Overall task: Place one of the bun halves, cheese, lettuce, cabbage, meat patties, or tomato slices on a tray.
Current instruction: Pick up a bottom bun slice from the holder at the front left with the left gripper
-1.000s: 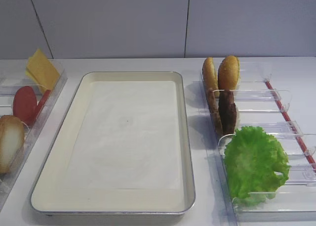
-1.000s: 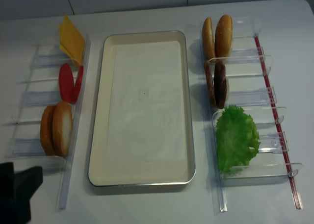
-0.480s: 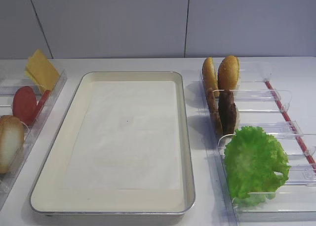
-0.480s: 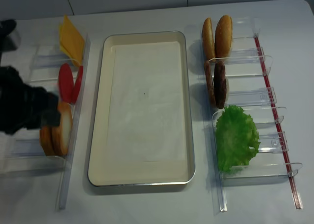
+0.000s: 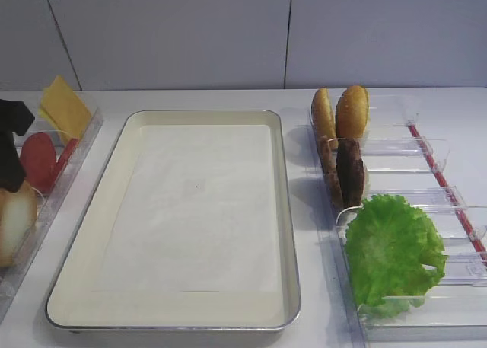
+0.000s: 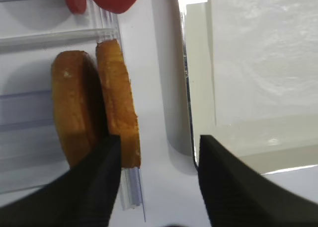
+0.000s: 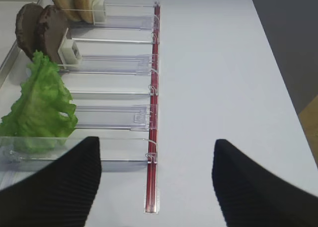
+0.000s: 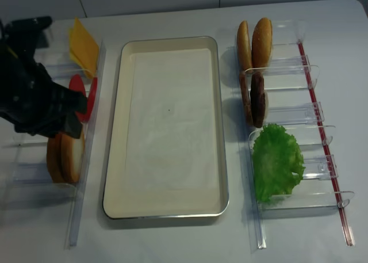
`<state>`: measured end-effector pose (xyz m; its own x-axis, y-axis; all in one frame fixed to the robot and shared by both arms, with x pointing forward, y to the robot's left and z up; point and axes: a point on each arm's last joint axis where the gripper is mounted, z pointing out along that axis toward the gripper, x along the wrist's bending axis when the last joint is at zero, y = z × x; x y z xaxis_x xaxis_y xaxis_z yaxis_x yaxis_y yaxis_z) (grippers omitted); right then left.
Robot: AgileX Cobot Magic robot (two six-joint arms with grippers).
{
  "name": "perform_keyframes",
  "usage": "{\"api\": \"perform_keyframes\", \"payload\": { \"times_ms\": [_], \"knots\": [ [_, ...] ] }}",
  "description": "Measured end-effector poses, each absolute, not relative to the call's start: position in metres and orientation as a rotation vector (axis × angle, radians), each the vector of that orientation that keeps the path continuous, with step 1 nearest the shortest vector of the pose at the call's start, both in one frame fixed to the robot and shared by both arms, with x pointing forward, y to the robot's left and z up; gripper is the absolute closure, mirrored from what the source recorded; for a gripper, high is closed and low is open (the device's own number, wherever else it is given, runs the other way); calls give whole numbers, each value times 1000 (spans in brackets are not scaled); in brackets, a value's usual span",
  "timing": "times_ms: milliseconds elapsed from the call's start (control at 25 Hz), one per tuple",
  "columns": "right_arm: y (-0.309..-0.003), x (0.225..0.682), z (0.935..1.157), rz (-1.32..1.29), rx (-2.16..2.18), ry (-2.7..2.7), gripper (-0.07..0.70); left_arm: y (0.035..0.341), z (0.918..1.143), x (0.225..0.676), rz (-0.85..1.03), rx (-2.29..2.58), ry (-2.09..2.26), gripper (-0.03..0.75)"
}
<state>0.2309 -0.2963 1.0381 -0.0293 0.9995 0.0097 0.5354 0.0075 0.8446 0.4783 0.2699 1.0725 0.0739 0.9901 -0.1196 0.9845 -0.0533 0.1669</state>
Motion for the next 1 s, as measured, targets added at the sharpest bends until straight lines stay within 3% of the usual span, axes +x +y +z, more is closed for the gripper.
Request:
{"api": "perform_keyframes", "payload": {
  "times_ms": [200,1000],
  "knots": [
    [-296,231,1038,911,1599,1638,161,271,1064,485,53,2152,2081,356],
    [-296,231,1038,910,1597,1639,161,272,1064,486,68,2143,2096,358]
  ]
}}
